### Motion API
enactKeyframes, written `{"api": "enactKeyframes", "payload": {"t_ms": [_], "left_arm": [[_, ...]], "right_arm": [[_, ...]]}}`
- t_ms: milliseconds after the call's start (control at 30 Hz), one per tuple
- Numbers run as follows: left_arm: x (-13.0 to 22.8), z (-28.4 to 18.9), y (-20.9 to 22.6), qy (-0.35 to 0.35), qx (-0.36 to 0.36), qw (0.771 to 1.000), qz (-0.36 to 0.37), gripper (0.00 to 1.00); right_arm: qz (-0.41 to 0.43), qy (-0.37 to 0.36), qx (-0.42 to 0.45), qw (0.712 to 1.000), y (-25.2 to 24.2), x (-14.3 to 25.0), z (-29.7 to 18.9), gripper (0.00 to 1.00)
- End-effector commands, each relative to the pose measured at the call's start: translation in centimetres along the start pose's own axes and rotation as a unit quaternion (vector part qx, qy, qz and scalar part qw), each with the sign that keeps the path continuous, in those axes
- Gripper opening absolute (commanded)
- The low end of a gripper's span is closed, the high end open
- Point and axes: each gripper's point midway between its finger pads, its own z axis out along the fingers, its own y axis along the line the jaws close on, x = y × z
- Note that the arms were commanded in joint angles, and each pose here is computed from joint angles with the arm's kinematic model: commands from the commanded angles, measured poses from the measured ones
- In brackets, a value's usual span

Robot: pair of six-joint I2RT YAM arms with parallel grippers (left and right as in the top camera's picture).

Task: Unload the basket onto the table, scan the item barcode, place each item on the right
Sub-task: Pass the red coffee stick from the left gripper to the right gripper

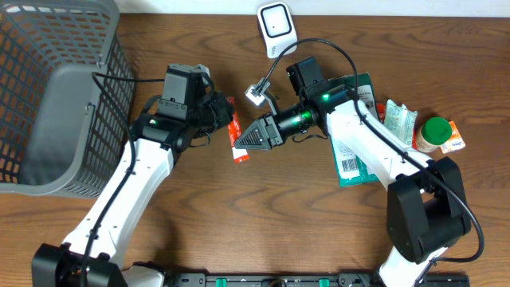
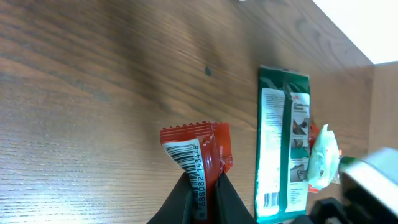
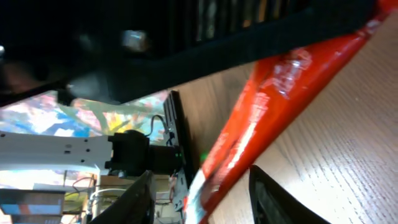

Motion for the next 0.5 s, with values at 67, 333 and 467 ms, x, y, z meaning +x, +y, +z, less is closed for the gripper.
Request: {"api": "enactKeyframes", "payload": {"t_ms": [67, 333, 467], "left_arm": [[0.0, -0.7, -0.7, -0.003, 0.012, 1.000, 0.008, 0.08], [0.0, -0.7, -0.7, -0.003, 0.012, 1.000, 0.008, 0.08], [0.0, -0.7, -0.7, -0.003, 0.012, 1.000, 0.008, 0.08]], "right_arm": [[0.001, 0.020, 0.016, 1.000, -0.1, 0.9, 1.6, 0.26], [-0.020, 0.017, 0.029, 0.999, -0.3, 0.5, 2.2, 0.16], [-0.025, 0.013, 0.031, 0.999, -0.4, 0.3, 2.1, 0.20]]}}
